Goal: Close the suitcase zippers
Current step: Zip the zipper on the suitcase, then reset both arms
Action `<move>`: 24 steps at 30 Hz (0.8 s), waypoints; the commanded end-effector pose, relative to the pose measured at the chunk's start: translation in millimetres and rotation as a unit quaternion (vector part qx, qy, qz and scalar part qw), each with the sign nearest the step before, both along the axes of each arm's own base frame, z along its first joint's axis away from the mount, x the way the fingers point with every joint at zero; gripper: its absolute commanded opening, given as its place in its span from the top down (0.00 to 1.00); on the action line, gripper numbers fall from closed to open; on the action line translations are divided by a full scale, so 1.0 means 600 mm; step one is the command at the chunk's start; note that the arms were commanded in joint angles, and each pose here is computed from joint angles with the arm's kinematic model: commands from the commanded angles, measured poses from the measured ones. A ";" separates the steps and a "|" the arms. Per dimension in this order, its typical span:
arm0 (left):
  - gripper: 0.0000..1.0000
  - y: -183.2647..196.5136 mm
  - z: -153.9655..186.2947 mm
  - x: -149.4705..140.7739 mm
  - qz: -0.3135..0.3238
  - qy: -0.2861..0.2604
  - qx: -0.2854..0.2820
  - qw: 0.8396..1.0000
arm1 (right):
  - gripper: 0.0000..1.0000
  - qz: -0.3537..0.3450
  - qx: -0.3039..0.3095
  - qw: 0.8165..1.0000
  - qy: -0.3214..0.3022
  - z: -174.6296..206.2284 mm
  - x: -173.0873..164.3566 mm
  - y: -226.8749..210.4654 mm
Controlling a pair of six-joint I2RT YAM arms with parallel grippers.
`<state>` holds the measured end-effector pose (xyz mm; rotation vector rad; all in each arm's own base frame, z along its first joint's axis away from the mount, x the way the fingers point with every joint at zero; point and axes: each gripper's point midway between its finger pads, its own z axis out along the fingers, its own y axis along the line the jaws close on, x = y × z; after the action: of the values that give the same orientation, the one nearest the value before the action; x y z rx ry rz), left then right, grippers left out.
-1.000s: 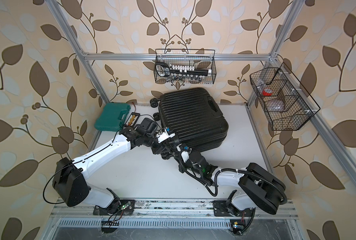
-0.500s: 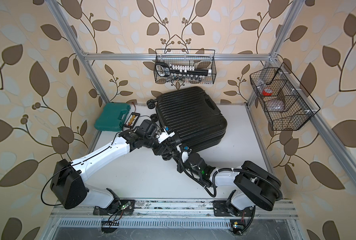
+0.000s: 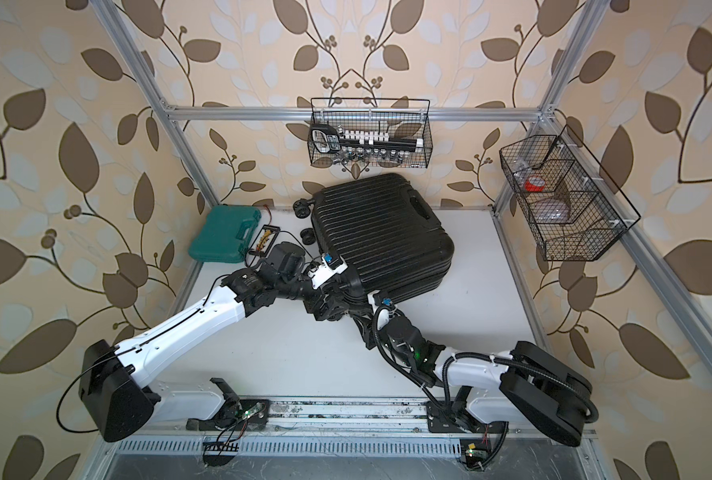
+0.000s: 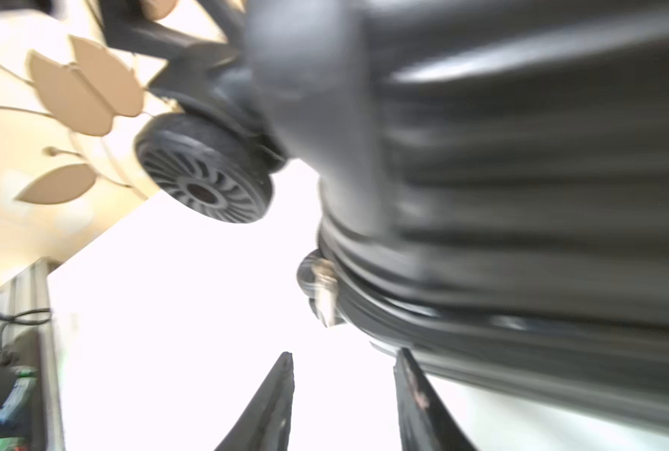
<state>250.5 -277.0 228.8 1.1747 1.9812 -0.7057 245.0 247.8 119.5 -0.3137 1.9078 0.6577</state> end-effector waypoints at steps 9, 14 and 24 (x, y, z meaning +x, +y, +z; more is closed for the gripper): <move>0.01 0.228 0.136 0.139 0.470 -0.166 -0.031 0.866 | 0.43 -0.319 -0.020 0.947 -0.038 0.032 0.005 -0.240; 0.01 0.387 0.078 0.147 0.656 -0.104 -0.004 0.748 | 0.35 -0.415 -0.032 0.908 -0.051 0.057 0.015 -0.314; 0.01 0.513 -0.047 0.140 0.749 -0.128 -0.004 0.651 | 0.29 -0.490 -0.006 0.872 0.005 0.045 0.076 -0.419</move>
<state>326.1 21.0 185.6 -0.5207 2.0413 0.3568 279.6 -2.7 138.8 0.6132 1.7781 -0.1184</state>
